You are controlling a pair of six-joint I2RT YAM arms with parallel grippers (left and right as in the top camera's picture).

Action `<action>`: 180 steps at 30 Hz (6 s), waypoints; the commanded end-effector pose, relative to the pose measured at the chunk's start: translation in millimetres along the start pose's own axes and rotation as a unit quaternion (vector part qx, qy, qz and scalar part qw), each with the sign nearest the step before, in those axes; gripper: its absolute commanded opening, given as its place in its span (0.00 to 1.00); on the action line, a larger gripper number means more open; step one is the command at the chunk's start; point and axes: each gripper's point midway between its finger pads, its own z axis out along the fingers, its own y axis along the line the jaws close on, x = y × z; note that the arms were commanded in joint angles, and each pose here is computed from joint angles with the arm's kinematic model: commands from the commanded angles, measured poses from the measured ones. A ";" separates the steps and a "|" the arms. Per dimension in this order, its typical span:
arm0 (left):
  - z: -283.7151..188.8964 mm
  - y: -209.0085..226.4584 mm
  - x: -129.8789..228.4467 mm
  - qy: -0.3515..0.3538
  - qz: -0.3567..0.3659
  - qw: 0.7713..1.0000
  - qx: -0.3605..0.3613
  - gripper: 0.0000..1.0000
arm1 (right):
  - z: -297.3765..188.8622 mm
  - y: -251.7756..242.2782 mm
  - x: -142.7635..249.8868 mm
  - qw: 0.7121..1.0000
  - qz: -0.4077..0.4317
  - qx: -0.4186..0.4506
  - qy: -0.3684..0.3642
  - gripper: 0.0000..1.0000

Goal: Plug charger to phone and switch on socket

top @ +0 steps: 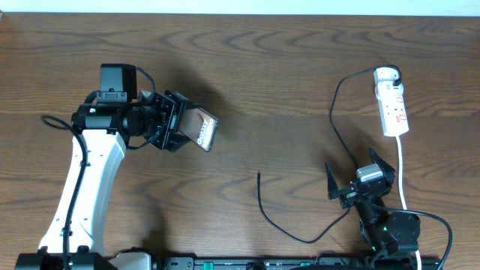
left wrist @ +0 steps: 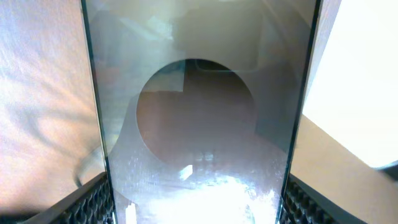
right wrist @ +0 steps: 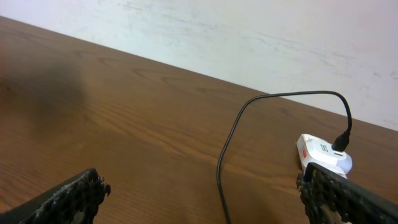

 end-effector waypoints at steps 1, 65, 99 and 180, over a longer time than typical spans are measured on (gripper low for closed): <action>-13.7 -18.2 29.3 0.073 -0.096 0.992 0.033 0.07 | -0.1 1.0 0.3 1.000 0.007 -0.002 0.000 0.99; -22.3 72.0 -28.8 -0.186 -0.216 0.947 -0.145 0.07 | -12.1 -8.6 -78.0 0.967 0.216 -0.018 -0.136 0.99; -23.8 75.3 -33.2 -0.212 -0.230 0.938 -0.149 0.07 | 123.6 257.9 -56.7 0.638 0.508 -0.486 0.315 0.94; 25.0 73.2 14.5 -0.237 -0.237 0.926 -0.171 0.07 | 111.5 308.1 -46.6 0.643 0.522 -0.443 0.343 0.44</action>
